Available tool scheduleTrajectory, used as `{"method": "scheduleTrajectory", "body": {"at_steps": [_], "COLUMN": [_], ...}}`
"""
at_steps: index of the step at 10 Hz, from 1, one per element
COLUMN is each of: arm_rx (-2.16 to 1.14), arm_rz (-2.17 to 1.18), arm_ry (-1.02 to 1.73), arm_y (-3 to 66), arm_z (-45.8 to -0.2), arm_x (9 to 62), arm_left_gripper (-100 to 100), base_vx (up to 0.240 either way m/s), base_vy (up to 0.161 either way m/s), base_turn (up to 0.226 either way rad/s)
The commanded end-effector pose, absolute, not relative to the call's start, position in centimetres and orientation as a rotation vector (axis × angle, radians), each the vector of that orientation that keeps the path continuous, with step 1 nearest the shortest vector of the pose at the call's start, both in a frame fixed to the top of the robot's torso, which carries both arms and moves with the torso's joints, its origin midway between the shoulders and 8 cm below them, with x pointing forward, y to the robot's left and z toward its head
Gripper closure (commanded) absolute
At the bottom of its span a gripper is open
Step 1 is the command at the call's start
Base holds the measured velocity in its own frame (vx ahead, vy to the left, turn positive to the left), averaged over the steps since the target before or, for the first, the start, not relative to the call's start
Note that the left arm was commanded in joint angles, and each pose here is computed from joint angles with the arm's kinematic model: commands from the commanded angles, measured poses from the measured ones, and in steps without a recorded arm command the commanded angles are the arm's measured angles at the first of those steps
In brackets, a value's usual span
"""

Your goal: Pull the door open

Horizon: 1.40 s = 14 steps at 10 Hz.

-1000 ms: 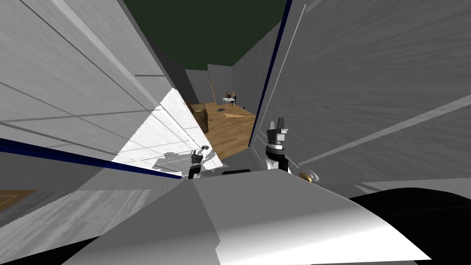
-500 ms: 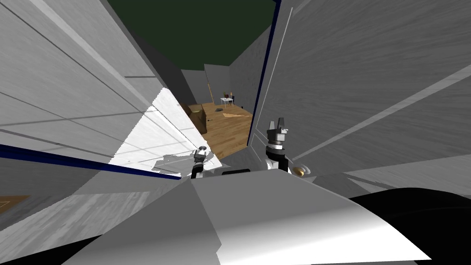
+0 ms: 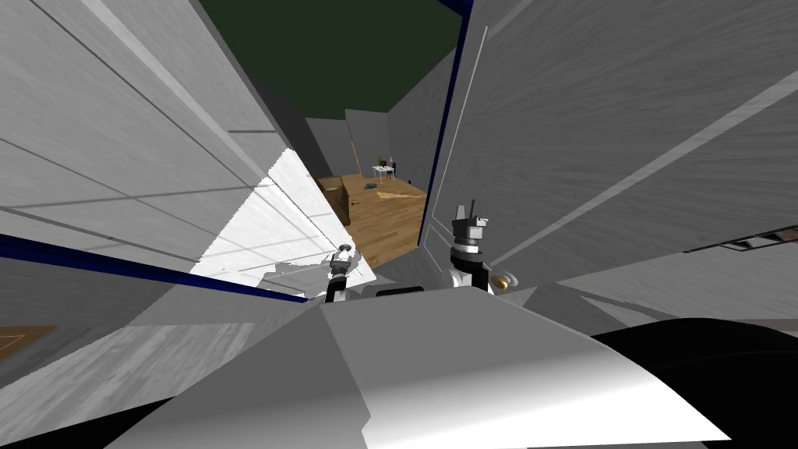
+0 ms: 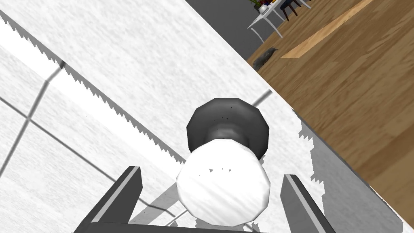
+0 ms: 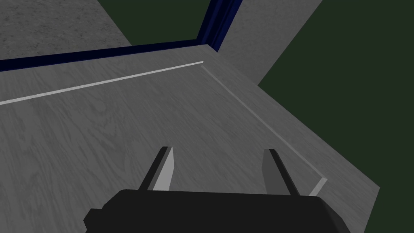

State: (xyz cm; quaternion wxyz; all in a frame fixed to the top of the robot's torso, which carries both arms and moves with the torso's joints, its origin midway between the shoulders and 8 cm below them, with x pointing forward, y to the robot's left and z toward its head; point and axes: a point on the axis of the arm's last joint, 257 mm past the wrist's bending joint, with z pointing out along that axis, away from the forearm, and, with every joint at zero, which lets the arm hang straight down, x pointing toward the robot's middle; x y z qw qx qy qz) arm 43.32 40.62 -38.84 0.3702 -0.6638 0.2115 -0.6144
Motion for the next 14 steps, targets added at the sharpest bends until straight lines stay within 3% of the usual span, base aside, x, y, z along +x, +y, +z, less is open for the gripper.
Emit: {"method": "scheduleTrajectory", "body": {"at_steps": [1,14], "arm_rx": [-1.723,-1.943], "arm_rz": [-1.6,-1.885], "arm_ry": [0.514,0.121], "arm_y": [40.4,37.8], "arm_z": [-38.9,-39.0], "arm_x": [43.4,45.1], "arm_left_gripper": [-100,-100], "base_vx": [-0.044,-0.06], "base_vy": [0.011,0.015], "base_turn": [-0.012,-0.019]}}
